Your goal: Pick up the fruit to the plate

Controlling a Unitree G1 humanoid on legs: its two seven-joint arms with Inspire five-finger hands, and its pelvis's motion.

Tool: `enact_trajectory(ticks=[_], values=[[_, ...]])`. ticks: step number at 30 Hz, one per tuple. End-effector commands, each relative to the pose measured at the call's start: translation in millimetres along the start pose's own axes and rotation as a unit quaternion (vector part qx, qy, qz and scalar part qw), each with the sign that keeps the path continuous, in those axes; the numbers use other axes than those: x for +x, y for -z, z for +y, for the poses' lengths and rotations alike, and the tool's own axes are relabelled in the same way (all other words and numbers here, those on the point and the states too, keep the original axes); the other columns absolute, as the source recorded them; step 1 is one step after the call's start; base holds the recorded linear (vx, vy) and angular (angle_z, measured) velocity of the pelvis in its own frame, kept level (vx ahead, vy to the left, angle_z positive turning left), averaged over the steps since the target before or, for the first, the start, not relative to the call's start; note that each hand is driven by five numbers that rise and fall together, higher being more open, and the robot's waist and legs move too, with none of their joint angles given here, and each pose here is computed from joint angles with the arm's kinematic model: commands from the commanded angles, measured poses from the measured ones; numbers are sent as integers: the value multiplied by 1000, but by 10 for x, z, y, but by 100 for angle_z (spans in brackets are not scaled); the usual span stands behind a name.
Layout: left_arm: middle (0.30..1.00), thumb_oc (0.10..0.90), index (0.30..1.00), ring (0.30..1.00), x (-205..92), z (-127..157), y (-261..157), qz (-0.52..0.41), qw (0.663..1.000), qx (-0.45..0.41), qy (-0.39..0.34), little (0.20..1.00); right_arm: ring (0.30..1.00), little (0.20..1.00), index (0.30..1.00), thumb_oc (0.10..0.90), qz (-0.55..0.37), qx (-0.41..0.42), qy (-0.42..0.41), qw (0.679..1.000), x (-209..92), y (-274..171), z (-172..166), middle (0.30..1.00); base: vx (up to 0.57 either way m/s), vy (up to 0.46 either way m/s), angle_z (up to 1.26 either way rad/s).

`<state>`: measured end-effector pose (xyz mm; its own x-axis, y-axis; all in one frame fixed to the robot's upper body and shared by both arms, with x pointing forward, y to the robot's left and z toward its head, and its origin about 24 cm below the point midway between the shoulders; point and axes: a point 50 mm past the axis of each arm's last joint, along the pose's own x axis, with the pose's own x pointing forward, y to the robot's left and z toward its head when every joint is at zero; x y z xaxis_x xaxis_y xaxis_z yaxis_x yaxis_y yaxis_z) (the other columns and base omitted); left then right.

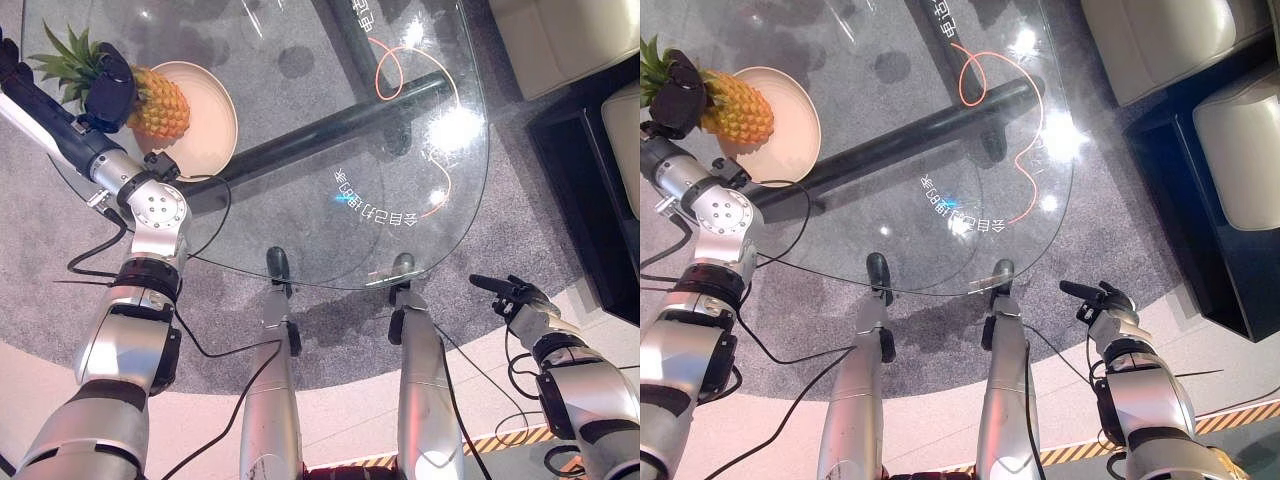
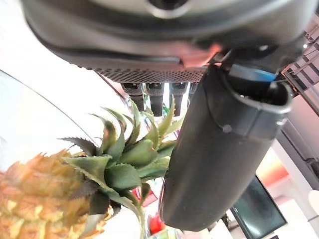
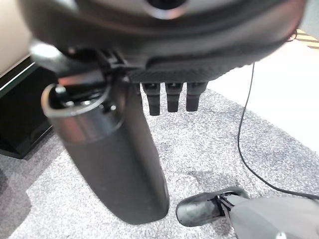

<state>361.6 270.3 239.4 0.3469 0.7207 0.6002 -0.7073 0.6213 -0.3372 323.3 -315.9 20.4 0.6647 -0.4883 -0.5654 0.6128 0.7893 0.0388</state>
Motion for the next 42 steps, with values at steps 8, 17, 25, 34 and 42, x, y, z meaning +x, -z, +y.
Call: enact_trajectory(ticks=[8,17,25,34,42], values=[[900,800,900,900,163,84,-364,-96,990,-103,15,900,900,900,900,800,30,8,82,996,20,329,-507,900,-25,-43,1],[900,800,900,900,92,98,-381,-106,986,-116,53,900,900,900,900,800,62,12,97,993,1,567,-649,900,10,-3,1],[900,800,900,900,-70,233,-85,-33,989,-71,128,900,900,900,900,800,108,-31,98,989,-102,1114,-903,900,93,-6,2],[900,800,900,900,-618,1093,803,202,966,46,155,900,900,900,900,800,189,-103,110,970,-443,1938,-1277,900,175,24,6],[900,800,900,900,-1211,1826,1216,360,904,139,184,900,900,900,900,800,253,-142,127,948,-668,2287,-1464,900,134,25,-2]])
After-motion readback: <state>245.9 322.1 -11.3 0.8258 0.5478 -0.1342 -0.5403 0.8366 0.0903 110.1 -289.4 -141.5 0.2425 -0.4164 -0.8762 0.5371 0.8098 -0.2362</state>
